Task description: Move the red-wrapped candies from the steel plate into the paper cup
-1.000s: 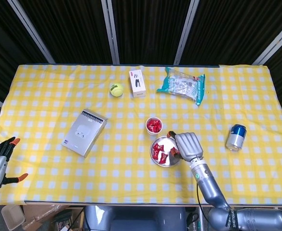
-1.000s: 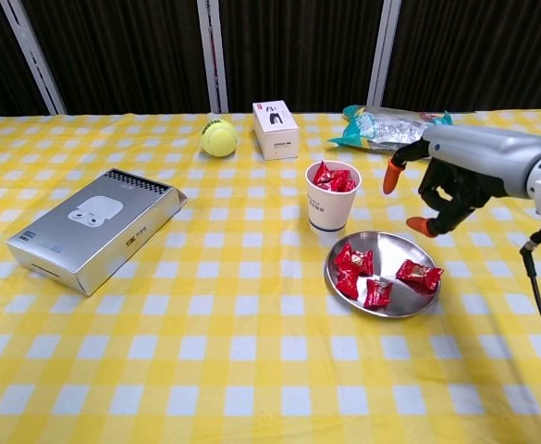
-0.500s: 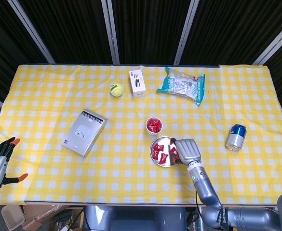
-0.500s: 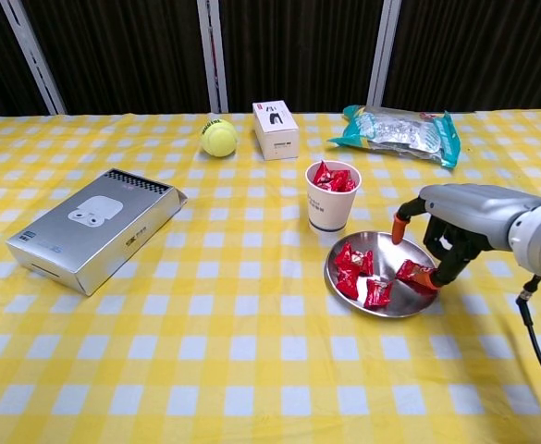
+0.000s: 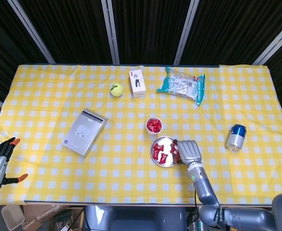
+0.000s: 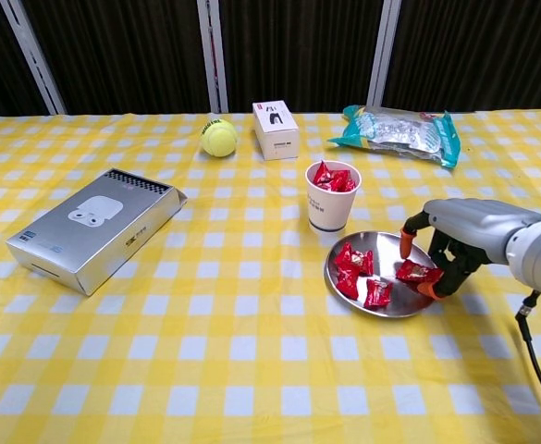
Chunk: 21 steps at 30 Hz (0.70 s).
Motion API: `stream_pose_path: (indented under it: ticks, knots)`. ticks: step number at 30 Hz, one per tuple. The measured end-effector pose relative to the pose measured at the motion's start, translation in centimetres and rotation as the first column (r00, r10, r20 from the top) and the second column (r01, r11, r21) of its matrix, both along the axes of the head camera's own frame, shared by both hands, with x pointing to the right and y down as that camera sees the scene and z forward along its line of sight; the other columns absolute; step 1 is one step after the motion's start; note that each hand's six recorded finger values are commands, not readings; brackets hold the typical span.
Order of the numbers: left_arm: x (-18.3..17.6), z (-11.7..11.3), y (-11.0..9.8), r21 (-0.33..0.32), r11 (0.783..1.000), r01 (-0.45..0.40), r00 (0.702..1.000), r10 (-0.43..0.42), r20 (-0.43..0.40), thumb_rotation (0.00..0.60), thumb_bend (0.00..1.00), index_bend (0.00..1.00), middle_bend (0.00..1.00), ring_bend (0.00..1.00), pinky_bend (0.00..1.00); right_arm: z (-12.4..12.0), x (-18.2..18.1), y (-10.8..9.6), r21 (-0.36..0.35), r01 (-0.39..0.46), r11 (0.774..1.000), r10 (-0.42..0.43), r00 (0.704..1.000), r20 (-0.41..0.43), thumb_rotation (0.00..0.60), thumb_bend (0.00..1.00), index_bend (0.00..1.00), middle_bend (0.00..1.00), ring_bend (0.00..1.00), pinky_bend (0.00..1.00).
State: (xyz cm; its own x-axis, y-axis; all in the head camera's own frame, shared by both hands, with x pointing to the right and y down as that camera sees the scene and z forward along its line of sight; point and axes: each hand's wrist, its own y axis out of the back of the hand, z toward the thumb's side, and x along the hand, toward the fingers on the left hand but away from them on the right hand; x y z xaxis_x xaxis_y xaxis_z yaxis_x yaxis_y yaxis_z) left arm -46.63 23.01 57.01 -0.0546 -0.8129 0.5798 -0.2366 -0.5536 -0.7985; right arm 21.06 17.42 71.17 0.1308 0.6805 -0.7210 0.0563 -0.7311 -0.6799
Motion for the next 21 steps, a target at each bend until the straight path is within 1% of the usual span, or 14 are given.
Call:
stream_pose_path:
  ticks: [6,11,15,21]
  knots:
    - [-0.02,-0.01,0.00,0.000,1.000,0.001,1.000,-0.001,0.000,0.600,0.01,0.00,0.00,0.00,0.00,0.53,0.39,0.24,-0.011,-0.006,1.000,0.006,1.000,-0.009,0.600,0.37,0.47,0.82,0.92,1.00]
    - [-0.02,0.00,-0.01,-0.001,1.000,0.001,1.000,-0.001,-0.001,0.600,0.01,0.00,0.00,0.00,0.00,0.81,0.64,0.40,-0.018,-0.010,1.000,0.010,1.000,-0.011,0.600,0.46,0.54,0.82,0.92,1.00]
    - [-0.03,-0.01,0.00,-0.001,1.000,0.001,1.000,-0.001,-0.001,0.600,0.01,0.00,0.00,0.00,0.00,0.93,0.72,0.51,-0.019,-0.012,1.000,0.012,1.000,-0.006,0.600,0.50,0.55,0.82,0.92,1.00]
    - [0.00,-0.01,0.00,-0.001,1.000,0.000,1.000,0.000,-0.003,0.600,0.01,0.00,0.00,0.00,0.00,0.60,0.28,0.55,-0.008,0.000,1.000,0.000,1.000,0.017,0.600,0.51,0.55,0.82,0.92,1.00]
